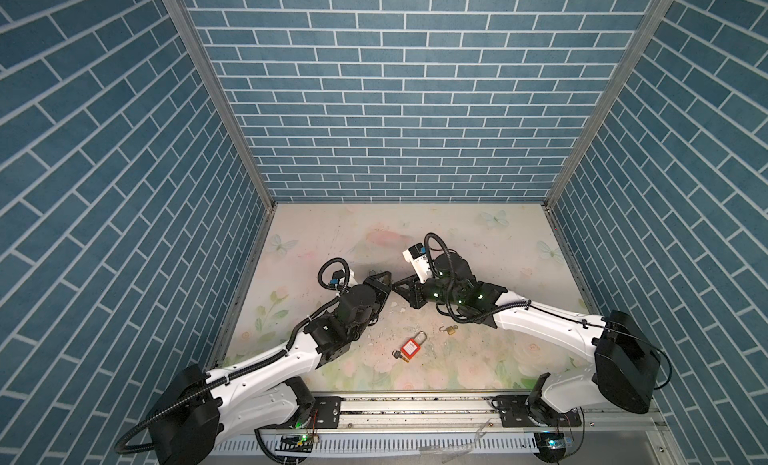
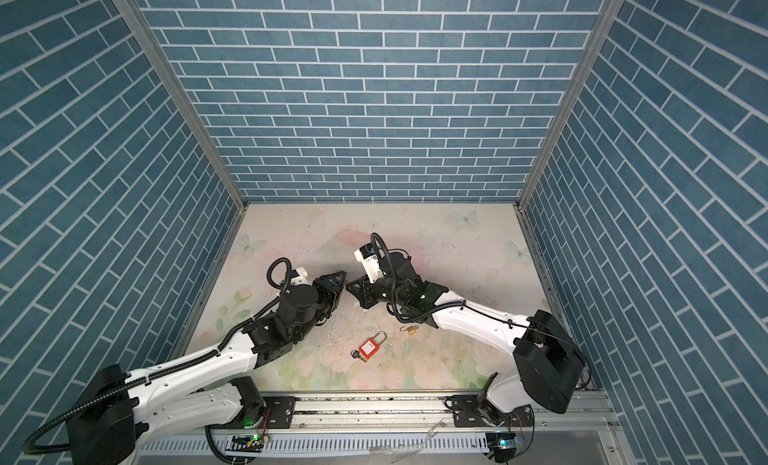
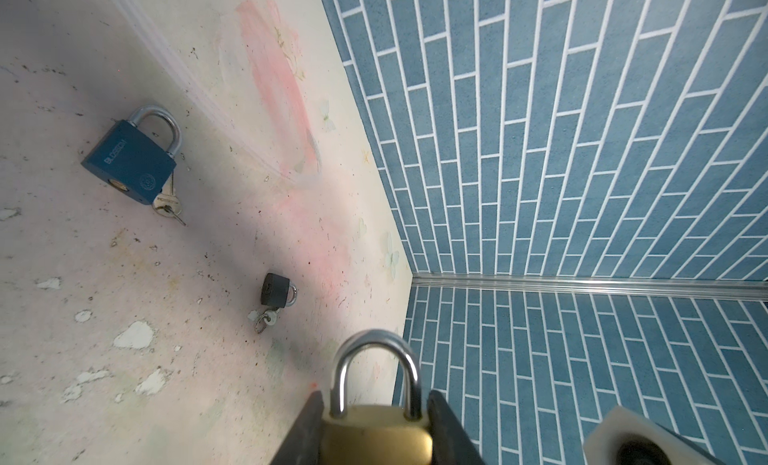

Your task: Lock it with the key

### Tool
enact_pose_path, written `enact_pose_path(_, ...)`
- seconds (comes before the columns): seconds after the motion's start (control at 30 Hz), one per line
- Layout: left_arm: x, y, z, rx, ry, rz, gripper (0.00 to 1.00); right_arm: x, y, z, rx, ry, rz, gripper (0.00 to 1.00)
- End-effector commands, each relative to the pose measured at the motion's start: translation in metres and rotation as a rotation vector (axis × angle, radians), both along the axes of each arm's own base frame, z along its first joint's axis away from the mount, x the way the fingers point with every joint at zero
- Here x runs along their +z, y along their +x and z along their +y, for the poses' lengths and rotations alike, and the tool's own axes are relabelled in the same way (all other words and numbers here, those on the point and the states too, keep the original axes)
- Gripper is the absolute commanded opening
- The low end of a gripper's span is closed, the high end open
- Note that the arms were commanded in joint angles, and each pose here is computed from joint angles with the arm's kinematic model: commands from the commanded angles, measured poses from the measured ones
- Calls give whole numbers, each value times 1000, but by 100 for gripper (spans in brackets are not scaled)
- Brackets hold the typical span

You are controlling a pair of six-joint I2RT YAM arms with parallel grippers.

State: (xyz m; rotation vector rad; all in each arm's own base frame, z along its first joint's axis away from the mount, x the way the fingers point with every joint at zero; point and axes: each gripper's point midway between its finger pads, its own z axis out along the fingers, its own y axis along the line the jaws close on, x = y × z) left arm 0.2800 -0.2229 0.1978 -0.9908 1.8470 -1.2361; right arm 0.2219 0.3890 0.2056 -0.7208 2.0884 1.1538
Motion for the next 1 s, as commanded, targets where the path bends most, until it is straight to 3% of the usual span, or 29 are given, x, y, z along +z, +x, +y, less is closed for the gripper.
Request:
enact_pose_path(0.0, 8, 3, 5, 24, -34, -23, 0, 12, 0, 6, 13, 24, -24, 7)
enact_pose_path(0.17, 12, 6, 7, 36, -42, -30, 0, 10, -2, 4, 16, 19, -21, 0)
enact_pose_path(0.37, 23, 17, 19, 83, -39, -53, 0, 8, -8, 0, 24, 17, -11, 0)
enact_pose_path(0.7, 42, 42, 89, 299, 0, -115, 0, 2, -26, -27, -6, 8, 20, 0)
enact_pose_path(0.97, 38, 42, 77, 219, 14, -77, 0, 23, -21, -33, -37, 35, -36, 0)
